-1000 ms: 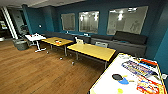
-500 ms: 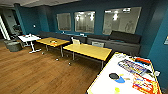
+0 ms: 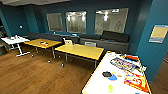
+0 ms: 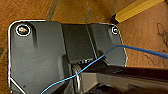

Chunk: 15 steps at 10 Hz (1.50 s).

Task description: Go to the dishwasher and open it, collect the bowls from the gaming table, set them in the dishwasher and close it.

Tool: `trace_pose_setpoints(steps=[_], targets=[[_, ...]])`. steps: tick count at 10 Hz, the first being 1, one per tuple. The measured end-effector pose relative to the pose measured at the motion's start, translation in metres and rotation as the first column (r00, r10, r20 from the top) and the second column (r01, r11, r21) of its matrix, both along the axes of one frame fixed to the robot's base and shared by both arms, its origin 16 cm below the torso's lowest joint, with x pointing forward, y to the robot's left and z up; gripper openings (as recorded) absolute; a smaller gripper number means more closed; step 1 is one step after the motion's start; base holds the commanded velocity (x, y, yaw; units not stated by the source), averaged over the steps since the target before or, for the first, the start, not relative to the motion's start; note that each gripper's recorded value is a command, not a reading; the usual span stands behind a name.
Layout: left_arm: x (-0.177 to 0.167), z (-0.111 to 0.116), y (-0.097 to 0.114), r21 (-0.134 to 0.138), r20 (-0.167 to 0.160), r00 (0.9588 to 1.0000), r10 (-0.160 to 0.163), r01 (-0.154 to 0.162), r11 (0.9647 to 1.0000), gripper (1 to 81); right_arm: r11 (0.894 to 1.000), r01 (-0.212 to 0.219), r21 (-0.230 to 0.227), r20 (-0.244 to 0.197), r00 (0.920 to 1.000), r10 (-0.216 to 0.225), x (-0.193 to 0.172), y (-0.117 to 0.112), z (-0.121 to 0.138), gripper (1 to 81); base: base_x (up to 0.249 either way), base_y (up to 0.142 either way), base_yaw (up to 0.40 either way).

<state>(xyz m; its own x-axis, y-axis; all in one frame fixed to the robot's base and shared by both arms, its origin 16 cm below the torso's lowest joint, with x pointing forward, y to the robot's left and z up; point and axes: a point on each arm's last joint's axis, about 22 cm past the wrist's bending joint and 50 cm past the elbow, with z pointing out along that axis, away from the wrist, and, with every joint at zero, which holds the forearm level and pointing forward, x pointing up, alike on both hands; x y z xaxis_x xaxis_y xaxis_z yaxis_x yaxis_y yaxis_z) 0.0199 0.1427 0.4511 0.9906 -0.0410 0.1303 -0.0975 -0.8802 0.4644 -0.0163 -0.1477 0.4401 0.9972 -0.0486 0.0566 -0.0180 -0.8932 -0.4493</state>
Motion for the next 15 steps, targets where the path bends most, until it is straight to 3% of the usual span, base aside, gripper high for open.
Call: trace_pose_setpoints(steps=[10,15], targets=[[0.0023,0.0000,0.0009,0.001,0.002,1.0000,0.000,0.000,1.0000,81.1,1.000,-0.004,-0.004,0.002,1.0000,0.004,-0.0002,-0.0005,-0.0007,81.1,0.000,0.000,-0.247],[0.0008,0.0001,0.0002,0.000,0.002,1.0000,0.002,-0.002,1.0000,81.1,1.000,-0.007,-0.003,-0.001,1.0000,0.007,-0.0027,0.0007,-0.0007,81.1,0.000,-0.026,0.000]])
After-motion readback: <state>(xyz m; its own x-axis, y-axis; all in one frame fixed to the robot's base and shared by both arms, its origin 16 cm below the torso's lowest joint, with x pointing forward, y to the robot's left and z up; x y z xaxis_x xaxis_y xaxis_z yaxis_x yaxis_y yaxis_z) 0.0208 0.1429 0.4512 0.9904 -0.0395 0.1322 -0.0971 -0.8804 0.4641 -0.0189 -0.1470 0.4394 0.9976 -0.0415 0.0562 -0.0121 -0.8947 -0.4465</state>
